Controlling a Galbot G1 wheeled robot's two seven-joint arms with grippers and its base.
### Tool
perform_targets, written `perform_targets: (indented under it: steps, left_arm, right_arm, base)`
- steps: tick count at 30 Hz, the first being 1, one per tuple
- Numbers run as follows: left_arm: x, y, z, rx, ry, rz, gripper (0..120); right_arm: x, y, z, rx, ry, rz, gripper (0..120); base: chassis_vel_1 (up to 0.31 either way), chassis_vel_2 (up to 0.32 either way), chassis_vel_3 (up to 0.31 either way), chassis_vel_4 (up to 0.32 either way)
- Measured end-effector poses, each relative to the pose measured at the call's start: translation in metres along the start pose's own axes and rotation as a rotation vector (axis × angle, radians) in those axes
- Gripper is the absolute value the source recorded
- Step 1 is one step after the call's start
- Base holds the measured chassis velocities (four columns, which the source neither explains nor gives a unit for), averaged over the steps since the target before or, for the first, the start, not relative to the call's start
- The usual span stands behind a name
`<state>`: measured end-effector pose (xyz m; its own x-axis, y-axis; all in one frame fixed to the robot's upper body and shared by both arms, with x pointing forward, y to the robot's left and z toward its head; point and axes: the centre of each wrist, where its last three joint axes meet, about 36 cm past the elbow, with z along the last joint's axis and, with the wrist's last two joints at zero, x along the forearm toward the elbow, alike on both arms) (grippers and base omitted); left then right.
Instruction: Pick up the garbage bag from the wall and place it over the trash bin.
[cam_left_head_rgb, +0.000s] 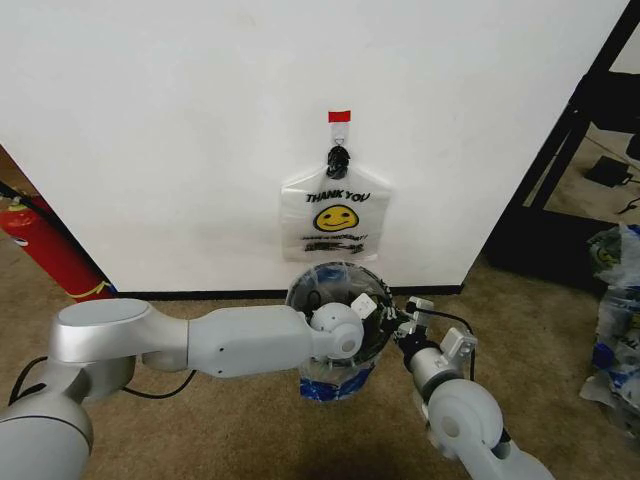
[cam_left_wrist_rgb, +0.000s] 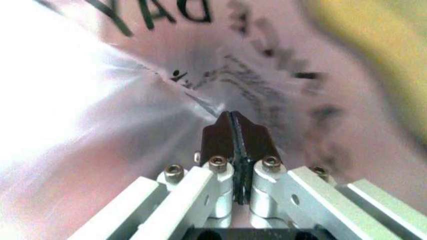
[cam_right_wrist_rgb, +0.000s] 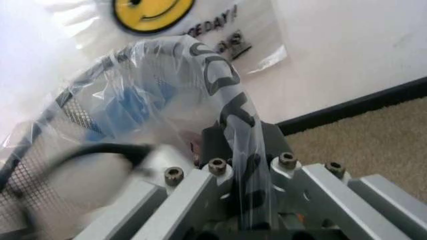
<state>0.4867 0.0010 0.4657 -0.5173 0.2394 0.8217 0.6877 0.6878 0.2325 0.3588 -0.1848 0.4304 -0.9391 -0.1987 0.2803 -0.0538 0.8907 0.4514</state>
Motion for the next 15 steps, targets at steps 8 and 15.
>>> perform_targets:
  steps: [8, 15]
  left_arm:
    - [0.071, 0.024, 0.014, -0.023, -0.177, 0.067, 0]
    - [0.141, 0.057, 0.041, 0.171, -0.405, 0.128, 0]
  right_arm:
    - [-0.023, -0.008, 0.014, -0.026, -0.006, 0.050, 1]
    - [-0.032, -0.003, 0.025, -0.172, 0.061, 0.055, 1]
  base:
    - [0.000, 0.000, 0.000, 0.000]
    - [0.000, 0.000, 0.000, 0.000]
